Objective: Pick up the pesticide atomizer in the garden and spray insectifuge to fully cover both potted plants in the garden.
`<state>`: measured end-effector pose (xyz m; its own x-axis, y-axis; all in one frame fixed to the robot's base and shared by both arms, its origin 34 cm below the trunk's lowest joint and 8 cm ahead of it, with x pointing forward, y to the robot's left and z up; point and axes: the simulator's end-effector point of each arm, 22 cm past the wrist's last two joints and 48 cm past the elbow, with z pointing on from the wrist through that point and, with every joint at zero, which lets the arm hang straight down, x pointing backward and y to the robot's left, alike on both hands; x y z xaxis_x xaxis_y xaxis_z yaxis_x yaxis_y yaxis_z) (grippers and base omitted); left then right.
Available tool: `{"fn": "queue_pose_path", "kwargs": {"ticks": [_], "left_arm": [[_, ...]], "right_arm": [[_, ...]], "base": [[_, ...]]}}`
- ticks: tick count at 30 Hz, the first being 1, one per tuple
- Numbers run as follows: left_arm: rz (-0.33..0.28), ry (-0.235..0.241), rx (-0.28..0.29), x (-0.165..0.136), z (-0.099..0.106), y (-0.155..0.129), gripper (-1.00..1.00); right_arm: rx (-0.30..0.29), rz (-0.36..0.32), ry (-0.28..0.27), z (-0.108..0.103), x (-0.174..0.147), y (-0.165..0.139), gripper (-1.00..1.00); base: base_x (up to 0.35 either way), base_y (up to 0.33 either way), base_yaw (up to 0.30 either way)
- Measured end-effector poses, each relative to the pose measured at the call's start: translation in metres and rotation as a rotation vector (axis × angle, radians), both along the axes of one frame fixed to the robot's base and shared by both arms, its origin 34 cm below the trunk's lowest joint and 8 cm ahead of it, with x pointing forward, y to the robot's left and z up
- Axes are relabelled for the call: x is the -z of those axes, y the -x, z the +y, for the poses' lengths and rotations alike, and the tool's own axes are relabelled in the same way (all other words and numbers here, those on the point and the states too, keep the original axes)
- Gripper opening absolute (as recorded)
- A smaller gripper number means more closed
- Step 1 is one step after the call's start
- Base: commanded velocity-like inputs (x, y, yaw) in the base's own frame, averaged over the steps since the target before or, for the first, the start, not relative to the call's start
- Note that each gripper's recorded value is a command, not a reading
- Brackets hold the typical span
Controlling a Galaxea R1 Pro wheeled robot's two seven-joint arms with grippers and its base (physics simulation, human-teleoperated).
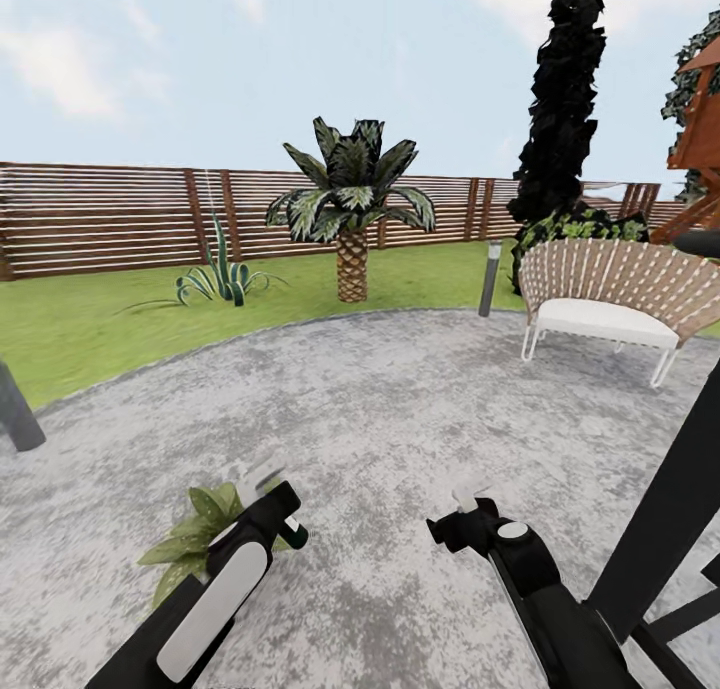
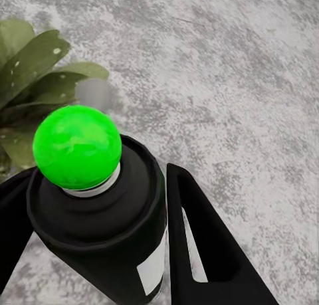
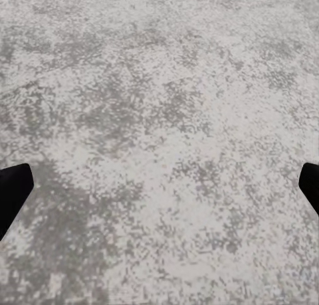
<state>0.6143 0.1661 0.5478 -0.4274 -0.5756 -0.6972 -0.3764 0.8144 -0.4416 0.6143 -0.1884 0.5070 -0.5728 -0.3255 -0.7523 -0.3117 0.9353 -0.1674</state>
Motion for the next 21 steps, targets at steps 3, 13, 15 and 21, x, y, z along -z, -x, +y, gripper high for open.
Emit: {"fn": "queue_pose_path", "kwargs": {"ticks": [3,13,15,21], "left_arm": [[0.003,0.001,-0.003,-0.006,0.001,-0.002,-1.0],[0.001,0.005,-0.007,-0.028,0.001,-0.008,-1.0],[0.001,0.004,-0.007,-0.03,0.001,-0.008,-1.0],[0.01,-0.005,-0.022,-0.027,0.005,-0.006,-1.0]], "right_arm": [[0.0,0.0,0.0,0.0,-0.007,-0.002,1.0],[0.0,0.001,0.0,0.0,-0.029,-0.008,1.0],[0.0,0.002,0.0,0.0,-0.031,-0.008,1.0],[0.0,0.002,0.0,0.0,-0.031,-0.008,1.0]], "base": [[0.0,0.0,0.268],[0.0,0.0,0.268],[0.0,0.0,0.268],[0.0,0.0,0.268]]}}
